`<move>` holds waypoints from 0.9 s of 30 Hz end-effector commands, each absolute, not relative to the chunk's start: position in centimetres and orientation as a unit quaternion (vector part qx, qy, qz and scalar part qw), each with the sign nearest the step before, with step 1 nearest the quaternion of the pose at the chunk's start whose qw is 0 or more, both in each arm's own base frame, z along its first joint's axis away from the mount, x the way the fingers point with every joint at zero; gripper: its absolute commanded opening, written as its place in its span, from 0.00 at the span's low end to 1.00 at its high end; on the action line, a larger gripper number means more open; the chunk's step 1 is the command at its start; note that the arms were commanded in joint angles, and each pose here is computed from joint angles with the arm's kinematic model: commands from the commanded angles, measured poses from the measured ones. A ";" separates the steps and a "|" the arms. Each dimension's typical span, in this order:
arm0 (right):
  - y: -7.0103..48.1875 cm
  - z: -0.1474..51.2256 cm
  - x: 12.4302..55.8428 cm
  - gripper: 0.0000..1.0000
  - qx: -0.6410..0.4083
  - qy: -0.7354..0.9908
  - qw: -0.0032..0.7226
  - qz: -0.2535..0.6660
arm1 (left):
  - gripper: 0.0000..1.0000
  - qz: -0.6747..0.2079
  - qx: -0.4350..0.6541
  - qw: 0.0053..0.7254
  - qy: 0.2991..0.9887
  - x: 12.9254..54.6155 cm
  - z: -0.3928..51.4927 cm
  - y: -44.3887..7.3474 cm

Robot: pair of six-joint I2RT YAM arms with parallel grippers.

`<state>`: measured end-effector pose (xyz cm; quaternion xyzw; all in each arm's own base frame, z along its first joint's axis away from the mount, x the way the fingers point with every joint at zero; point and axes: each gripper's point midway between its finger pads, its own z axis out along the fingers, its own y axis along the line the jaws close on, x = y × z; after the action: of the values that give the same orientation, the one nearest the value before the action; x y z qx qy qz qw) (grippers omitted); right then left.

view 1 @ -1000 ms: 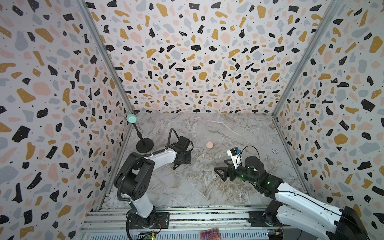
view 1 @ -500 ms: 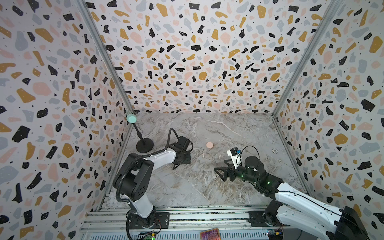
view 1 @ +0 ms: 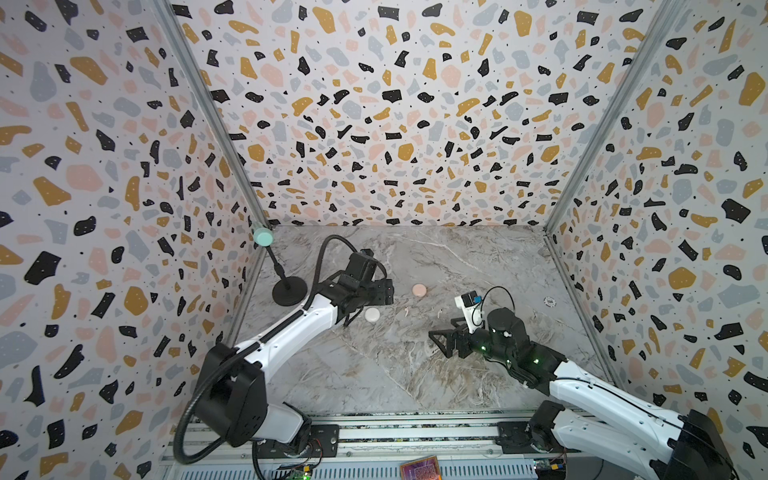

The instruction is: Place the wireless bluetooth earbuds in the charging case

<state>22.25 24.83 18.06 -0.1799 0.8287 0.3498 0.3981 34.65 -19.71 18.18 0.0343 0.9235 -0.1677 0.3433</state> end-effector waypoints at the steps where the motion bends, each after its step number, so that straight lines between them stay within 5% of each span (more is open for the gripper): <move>1: 23.2 18.2 24.5 0.99 -0.112 0.865 0.391 0.294 | 1.00 -0.150 0.027 0.428 0.891 35.5 22.1 -18.1; 5: 22.2 17.4 25.8 0.99 -0.064 0.901 0.356 0.238 | 1.00 -0.145 -0.015 0.514 0.845 35.2 25.0 -15.7; 12: 21.8 16.7 27.3 0.99 -0.030 0.940 0.299 0.162 | 1.00 -0.109 -0.039 0.554 0.824 33.1 25.3 -12.3; 27: 21.7 16.1 30.4 0.99 0.029 0.960 0.225 0.162 | 1.00 -0.160 0.029 0.485 0.859 32.6 21.9 -16.2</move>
<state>30.41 22.31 15.47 0.0128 0.9568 0.1610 0.2417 32.40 -14.42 20.65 0.0077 0.8682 -0.1246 0.4803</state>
